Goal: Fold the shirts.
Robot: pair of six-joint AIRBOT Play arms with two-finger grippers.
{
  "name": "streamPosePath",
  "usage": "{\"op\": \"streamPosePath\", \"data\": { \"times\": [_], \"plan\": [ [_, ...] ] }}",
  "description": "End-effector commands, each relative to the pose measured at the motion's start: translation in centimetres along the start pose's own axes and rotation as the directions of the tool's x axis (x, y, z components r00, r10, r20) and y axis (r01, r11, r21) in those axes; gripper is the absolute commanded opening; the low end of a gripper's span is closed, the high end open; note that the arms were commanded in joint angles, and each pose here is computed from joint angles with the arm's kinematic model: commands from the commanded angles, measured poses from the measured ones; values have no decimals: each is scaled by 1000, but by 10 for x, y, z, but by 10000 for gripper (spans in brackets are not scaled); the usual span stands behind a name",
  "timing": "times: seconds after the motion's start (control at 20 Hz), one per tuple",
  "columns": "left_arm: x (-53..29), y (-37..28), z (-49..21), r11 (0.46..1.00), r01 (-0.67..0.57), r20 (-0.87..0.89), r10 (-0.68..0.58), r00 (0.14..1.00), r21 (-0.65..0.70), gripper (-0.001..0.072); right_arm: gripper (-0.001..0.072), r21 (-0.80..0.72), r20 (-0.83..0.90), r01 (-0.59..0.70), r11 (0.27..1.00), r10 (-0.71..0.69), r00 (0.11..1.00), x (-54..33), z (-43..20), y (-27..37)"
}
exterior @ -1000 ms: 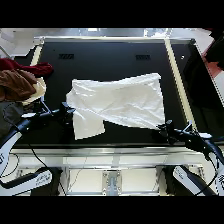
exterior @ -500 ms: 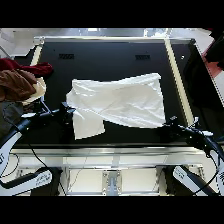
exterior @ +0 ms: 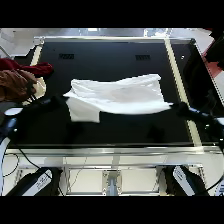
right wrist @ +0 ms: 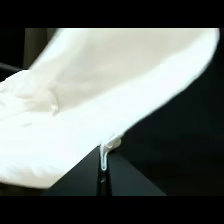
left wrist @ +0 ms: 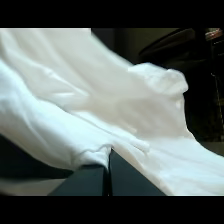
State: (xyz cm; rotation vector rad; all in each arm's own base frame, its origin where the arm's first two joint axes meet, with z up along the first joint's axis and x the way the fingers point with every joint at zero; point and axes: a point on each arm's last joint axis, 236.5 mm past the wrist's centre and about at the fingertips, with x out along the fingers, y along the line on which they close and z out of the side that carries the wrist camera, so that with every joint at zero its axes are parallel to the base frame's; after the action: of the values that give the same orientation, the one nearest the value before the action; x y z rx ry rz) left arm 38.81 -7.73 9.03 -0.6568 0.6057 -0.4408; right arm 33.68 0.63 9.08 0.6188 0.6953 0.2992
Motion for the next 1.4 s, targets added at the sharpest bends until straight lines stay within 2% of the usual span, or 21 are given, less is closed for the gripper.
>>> {"op": "streamPosePath", "data": {
  "times": [0.0,0.1,0.15,0.3,0.35,0.45,0.55,0.7,0.8,0.9,1.05,1.35],
  "plan": [
    [-79,-95,75,904,-63,205,-27,978,423,7,10,-520,23,53,853,-48,999,-87,32,95],
    [-140,-161,109,824,-154,344,-52,937,545,7,10,-614,259,185,767,-26,966,-151,69,168],
    [-171,-186,121,782,-222,410,-48,911,582,7,10,-635,395,269,724,5,919,-188,86,207],
    [-250,-219,154,675,-468,588,63,806,570,7,11,-645,637,429,632,134,759,-275,111,295],
    [-262,-219,163,647,-519,613,98,784,560,7,11,-639,671,451,624,166,722,-288,120,308],
    [-257,-221,176,645,-511,588,116,801,569,7,11,-632,674,383,674,234,701,-289,144,319],
    [-217,-204,183,703,-418,471,132,872,576,6,11,-629,598,253,735,250,762,-255,168,301],
    [-120,-150,154,800,-243,152,190,970,548,6,11,-550,352,43,834,185,918,-169,179,231],
    [-49,-119,133,817,-181,-6,220,976,547,6,11,-484,210,-21,875,139,968,-108,176,185],
    [14,-71,123,803,-261,-53,340,939,536,6,11,-456,88,6,890,39,995,-41,164,138],
    [78,-4,119,744,-405,-22,490,872,532,6,11,-458,-36,84,885,-113,993,60,140,75],
    [150,83,82,723,-433,-101,565,819,538,7,11,-311,32,194,930,-194,980,189,144,-7]
  ]
}}
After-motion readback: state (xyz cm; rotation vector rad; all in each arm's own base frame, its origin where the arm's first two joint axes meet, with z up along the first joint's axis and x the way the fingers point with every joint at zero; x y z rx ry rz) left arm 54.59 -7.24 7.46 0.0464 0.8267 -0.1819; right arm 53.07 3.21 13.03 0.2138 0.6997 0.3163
